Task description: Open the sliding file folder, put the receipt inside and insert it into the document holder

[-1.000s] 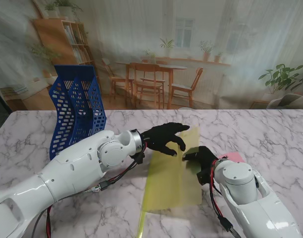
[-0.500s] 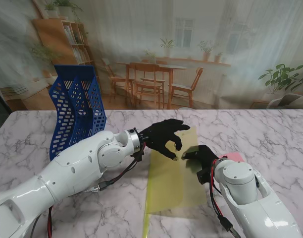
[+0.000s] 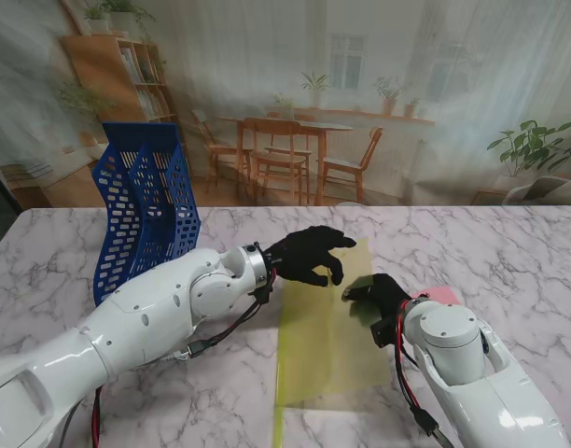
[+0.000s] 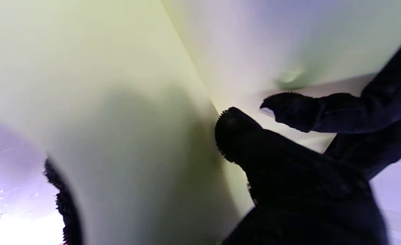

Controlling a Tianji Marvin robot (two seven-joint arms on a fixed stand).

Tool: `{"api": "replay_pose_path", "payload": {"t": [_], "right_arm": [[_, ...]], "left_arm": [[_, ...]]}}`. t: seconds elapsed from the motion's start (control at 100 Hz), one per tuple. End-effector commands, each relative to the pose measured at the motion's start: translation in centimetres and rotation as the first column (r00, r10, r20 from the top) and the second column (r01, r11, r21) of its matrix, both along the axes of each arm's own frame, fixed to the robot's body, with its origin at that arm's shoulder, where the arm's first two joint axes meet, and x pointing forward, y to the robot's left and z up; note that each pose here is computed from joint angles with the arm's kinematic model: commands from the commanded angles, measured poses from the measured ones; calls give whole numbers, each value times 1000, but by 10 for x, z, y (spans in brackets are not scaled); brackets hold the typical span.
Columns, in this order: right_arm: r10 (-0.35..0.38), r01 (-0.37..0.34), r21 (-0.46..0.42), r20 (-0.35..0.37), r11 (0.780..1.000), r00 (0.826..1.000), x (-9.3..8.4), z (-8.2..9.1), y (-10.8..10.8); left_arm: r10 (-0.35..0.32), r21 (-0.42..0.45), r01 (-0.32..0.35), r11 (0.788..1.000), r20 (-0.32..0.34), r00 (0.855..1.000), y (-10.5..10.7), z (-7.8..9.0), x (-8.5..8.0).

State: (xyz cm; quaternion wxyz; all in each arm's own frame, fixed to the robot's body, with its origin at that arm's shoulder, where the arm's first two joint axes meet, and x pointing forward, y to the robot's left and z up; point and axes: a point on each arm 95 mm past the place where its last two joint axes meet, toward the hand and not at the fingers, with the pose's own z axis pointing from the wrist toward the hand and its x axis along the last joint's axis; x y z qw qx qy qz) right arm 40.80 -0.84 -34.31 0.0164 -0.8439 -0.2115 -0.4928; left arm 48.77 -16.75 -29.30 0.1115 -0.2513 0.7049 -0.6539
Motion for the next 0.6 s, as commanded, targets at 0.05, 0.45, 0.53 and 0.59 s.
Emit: {"api": "replay_pose_path", "payload": {"t": [0.05,0.45,0.53,0.59], "right_arm": [[4,-4,0,-15,1000,1000,-2,-2,1],[17,-17,-39,-7,999,1000,-7,-10,2],[9,-9,-31,-7,999,1000,-9,-11,1],[6,-6,-48,2,999,1000,-11,-13,-1]], "left_arm": [[6,-5,-6,1000,3,1000,5,-3,-4],[9,-7,-9,1000,76,997,36,5,-10],[8,-3,-8,1000,61,998,39,7,-9],[4,-3,-4,1000,60,998,39,9,-9]]}}
